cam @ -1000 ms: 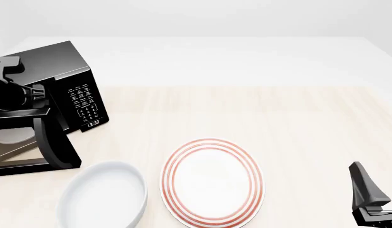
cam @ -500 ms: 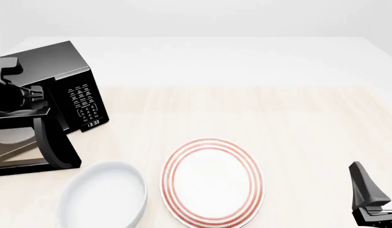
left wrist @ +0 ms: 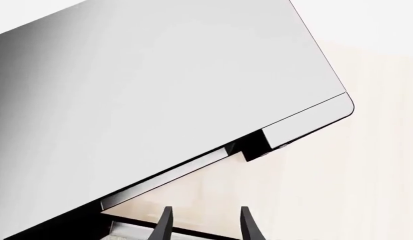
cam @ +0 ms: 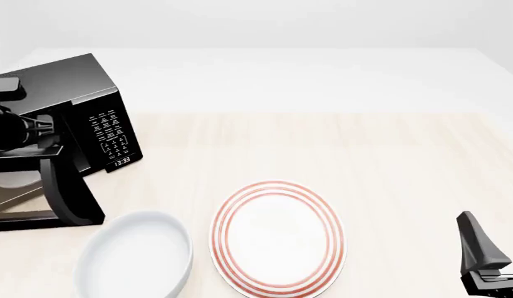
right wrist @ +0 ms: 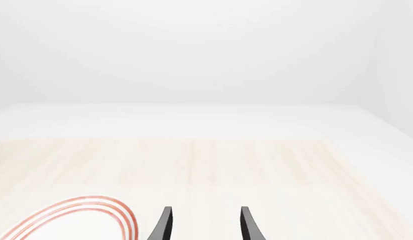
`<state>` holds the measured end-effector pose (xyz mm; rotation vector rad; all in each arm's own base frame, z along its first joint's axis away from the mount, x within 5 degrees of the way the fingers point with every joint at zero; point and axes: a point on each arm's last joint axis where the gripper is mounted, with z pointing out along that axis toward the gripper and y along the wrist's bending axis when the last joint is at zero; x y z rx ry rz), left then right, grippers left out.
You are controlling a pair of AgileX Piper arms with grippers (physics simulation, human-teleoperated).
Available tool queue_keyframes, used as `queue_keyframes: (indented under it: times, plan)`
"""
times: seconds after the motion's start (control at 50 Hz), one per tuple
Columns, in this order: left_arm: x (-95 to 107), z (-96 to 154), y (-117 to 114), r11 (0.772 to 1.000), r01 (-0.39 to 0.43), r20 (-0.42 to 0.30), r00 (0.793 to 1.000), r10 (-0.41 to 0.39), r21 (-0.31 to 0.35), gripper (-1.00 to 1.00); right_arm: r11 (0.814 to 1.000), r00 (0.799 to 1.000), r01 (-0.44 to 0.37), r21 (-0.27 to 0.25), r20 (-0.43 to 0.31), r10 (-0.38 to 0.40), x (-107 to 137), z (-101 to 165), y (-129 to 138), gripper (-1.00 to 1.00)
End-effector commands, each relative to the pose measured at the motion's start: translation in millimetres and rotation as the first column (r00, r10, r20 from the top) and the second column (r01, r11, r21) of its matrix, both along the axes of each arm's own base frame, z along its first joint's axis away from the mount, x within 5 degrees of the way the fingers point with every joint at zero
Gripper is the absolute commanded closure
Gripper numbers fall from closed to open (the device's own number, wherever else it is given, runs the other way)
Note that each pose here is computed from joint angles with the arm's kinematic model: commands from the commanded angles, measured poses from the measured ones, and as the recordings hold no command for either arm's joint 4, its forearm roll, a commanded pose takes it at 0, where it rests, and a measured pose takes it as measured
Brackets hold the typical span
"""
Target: Open the microwave.
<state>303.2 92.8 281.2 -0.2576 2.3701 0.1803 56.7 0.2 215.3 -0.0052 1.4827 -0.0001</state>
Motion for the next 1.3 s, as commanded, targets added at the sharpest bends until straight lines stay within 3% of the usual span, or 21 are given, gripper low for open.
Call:
queue_keyframes:
  times: [0.02,1.3]
  plan:
    - [-6,-1,1,1.0,-0.01,0.0,1.0,0.01,-0.002,-1.0,1.0,1.0,0.0,0.0,0.0,0.0,0,0,0,-1.0]
    - [-31,-5,-7,1.0,-0.02,-0.001,1.0,0.02,-0.012,-1.0,1.0,1.0,0.0,0.0,0.0,0.0,0,0,0,-1.0]
